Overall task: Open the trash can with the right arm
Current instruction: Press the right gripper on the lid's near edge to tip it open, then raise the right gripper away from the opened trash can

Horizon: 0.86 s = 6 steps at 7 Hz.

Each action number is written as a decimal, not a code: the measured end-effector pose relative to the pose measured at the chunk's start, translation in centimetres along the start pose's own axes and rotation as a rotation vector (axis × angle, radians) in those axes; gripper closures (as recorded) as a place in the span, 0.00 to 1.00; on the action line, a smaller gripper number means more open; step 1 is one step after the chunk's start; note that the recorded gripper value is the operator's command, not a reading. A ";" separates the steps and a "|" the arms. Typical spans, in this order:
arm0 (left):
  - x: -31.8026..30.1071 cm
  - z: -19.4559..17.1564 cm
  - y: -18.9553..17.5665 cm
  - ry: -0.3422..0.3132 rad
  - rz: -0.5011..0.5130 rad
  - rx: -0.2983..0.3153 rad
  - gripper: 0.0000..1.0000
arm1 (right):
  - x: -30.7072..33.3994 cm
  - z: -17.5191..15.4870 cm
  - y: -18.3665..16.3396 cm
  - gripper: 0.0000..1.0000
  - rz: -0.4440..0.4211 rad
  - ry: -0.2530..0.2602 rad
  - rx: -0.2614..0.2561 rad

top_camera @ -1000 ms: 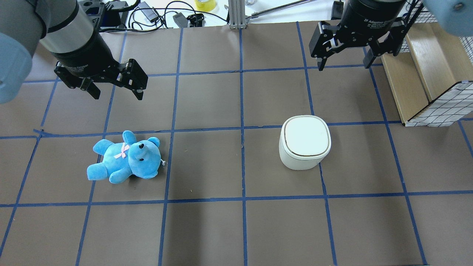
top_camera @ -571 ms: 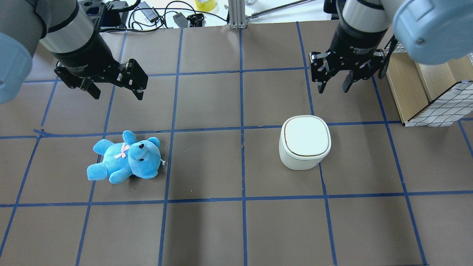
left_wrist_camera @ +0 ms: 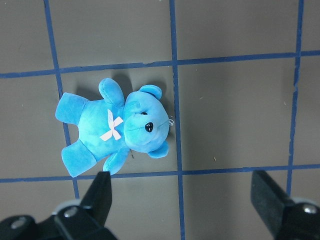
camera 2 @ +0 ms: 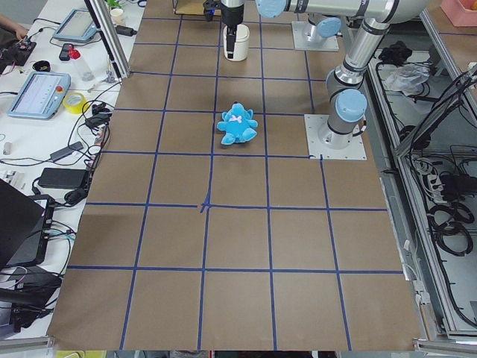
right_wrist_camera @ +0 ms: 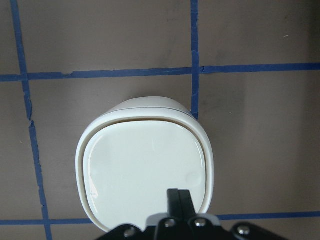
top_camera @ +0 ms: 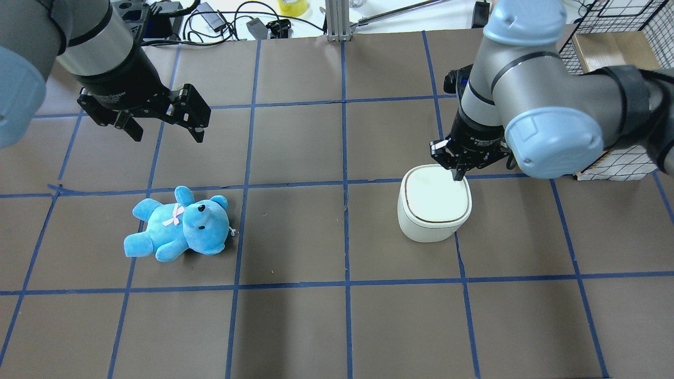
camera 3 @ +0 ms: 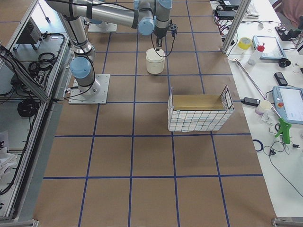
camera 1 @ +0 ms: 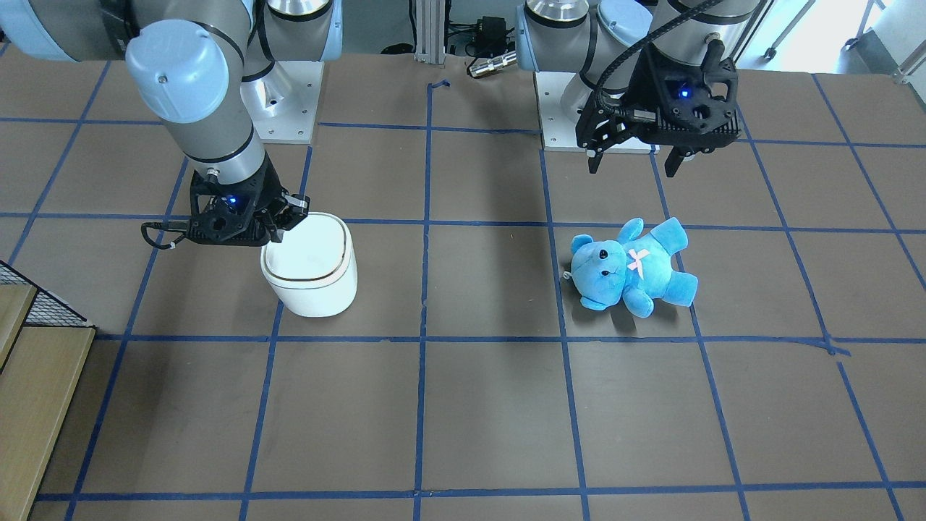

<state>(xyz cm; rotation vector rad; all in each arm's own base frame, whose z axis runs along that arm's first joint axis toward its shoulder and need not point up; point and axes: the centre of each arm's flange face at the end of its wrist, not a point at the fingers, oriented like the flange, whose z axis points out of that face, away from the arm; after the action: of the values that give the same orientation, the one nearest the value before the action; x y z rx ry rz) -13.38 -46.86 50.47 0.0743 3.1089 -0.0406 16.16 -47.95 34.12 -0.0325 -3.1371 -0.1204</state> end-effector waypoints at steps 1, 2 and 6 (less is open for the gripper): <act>0.0 0.0 0.0 0.000 0.000 0.000 0.00 | 0.1 1.7 0.0 1.00 0.000 0.003 -0.013; 0.0 0.0 0.0 0.000 -0.001 0.000 0.00 | 0.1 2.8 0.0 1.00 0.001 0.005 -0.027; 0.0 0.0 0.0 0.000 0.000 0.000 0.00 | 0.2 1.4 -0.1 0.00 0.004 0.017 0.004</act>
<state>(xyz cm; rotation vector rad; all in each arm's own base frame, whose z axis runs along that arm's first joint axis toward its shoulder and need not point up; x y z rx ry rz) -13.37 -46.86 50.47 0.0738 3.1089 -0.0407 15.95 -47.95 32.75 -0.0379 -3.1196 -0.1138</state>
